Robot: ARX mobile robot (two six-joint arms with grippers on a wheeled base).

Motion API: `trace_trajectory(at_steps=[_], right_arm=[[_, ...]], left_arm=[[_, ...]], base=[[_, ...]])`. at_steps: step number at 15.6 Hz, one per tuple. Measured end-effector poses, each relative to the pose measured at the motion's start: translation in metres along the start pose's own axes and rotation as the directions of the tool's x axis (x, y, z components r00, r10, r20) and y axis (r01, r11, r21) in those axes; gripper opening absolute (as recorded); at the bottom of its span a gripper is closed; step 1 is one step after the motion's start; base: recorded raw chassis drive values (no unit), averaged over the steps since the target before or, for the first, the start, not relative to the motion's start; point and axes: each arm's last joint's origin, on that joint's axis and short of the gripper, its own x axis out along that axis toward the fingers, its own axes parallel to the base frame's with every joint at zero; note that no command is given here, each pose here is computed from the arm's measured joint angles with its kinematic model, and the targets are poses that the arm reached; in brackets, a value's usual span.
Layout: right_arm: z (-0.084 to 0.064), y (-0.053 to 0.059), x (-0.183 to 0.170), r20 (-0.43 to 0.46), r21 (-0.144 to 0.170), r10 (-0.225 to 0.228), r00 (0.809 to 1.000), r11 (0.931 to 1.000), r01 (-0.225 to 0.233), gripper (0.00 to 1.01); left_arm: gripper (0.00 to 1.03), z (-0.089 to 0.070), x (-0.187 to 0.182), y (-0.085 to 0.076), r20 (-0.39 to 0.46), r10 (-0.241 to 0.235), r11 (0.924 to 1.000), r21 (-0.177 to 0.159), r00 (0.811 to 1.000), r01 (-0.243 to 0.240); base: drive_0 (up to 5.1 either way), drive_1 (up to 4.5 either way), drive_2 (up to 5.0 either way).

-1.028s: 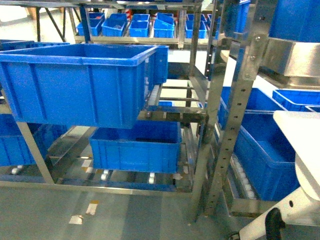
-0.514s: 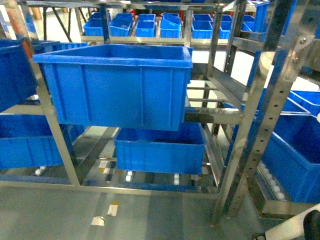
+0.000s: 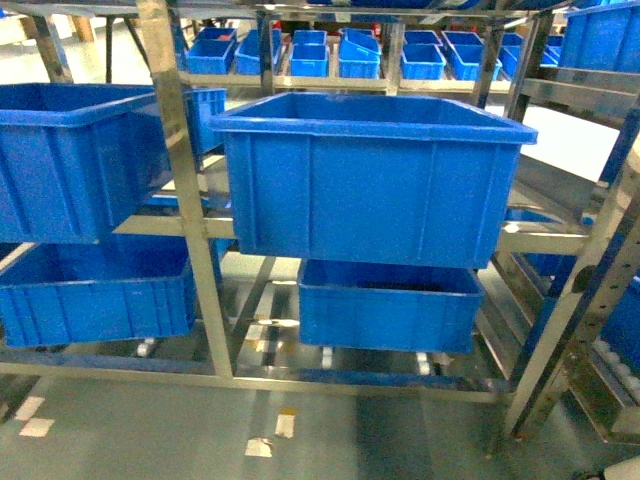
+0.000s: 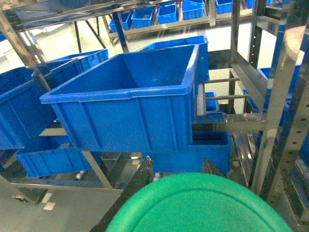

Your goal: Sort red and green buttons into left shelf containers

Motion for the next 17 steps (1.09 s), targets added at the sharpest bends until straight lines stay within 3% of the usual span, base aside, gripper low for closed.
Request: trace_trajectory(at_steps=[10,12,17], right_arm=[[-0.0003,0.0004,0.0003,-0.003,0.000,0.008,1.000,1.0000,-0.008,0.25],[-0.0004,0.0000,0.0002,-0.003,0.001,0.002,1.000,1.0000,-0.002,0.25],[0.0006,0.0003,-0.0007,0.004,-0.001,0.002,1.000,1.0000,-0.002,0.25]], left_arm=[[0.26,-0.0006,0.0000,0.0017,-0.006,0.015,0.9999,-0.001,1.000,-0.015],[0.26,0.0000,-0.0002,-0.0006,-0.002,-0.004,1.0000,0.000,1.000,0.004],[0.26,0.0010,-0.0008,-0.0007,0.005,-0.005,1.0000,0.000,1.000,0.005]], base=[[-5.0,2.73,2.1],[-4.8,3.46,1.4],[0.0,4.34,-4.3]])
